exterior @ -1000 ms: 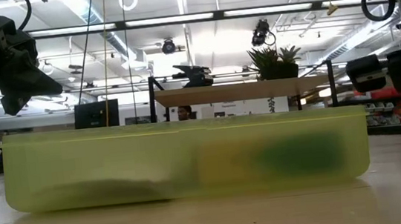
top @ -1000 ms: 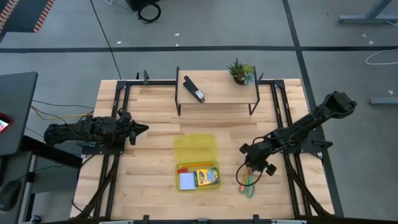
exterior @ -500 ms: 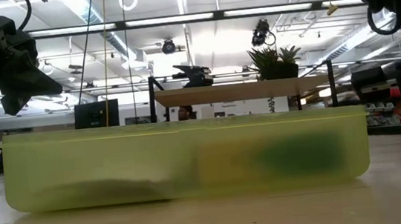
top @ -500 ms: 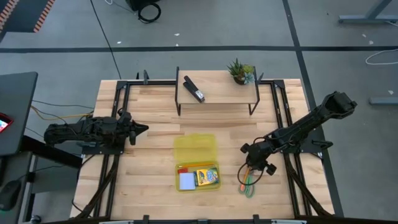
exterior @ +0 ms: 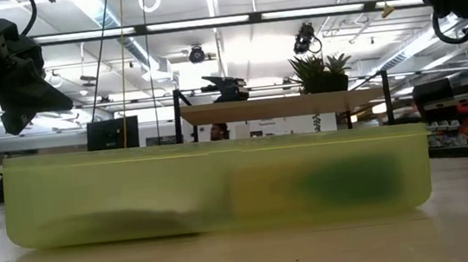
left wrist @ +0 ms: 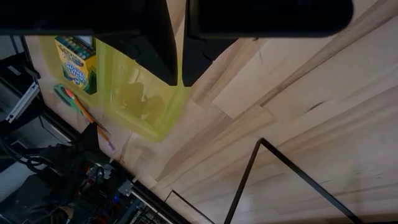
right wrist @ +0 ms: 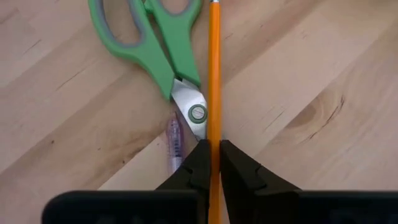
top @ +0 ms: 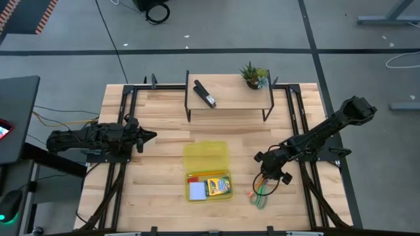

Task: Pack school essentials
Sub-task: Put the orange pencil into the yellow supply box

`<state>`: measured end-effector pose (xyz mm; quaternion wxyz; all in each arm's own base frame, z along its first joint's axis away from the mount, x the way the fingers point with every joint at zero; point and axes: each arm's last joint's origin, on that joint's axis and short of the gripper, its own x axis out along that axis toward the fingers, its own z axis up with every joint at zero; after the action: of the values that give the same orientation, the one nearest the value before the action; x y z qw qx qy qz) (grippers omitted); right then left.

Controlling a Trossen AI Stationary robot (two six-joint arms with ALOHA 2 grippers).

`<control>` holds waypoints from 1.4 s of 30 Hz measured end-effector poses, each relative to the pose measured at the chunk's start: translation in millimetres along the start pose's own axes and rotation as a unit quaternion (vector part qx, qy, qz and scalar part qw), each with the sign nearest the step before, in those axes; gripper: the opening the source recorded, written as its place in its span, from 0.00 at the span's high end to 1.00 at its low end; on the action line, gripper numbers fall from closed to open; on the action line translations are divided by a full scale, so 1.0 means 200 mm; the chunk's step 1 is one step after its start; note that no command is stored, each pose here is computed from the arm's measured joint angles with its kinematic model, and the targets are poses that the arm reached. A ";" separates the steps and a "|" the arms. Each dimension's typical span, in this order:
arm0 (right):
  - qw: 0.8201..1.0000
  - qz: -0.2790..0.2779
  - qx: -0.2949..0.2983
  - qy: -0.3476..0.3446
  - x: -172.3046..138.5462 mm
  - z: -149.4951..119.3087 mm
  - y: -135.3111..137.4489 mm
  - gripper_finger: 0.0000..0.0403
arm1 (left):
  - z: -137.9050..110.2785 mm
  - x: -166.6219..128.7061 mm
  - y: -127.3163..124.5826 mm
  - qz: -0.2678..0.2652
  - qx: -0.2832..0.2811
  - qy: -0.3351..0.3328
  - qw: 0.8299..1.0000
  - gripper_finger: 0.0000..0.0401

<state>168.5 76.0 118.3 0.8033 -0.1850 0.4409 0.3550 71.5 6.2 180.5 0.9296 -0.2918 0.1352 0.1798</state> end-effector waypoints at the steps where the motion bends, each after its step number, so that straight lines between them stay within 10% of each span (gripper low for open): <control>1: 1.000 -0.001 0.000 0.000 0.00 0.00 0.00 0.93 | 0.00 0.00 0.00 0.000 0.000 0.000 1.000 0.93; 30: 0.999 -0.024 -0.011 -0.045 -0.12 0.27 -0.07 0.92 | 0.00 0.00 0.00 0.000 0.000 0.000 1.000 0.90; 42: 0.990 -0.079 0.081 -0.089 -0.15 0.36 -0.14 0.92 | 0.00 0.00 0.00 0.000 0.000 0.000 1.000 0.93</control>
<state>219.8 89.0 182.8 0.8774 -0.1212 0.3789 0.2682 71.5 6.2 180.5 0.9296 -0.2920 0.1352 0.1798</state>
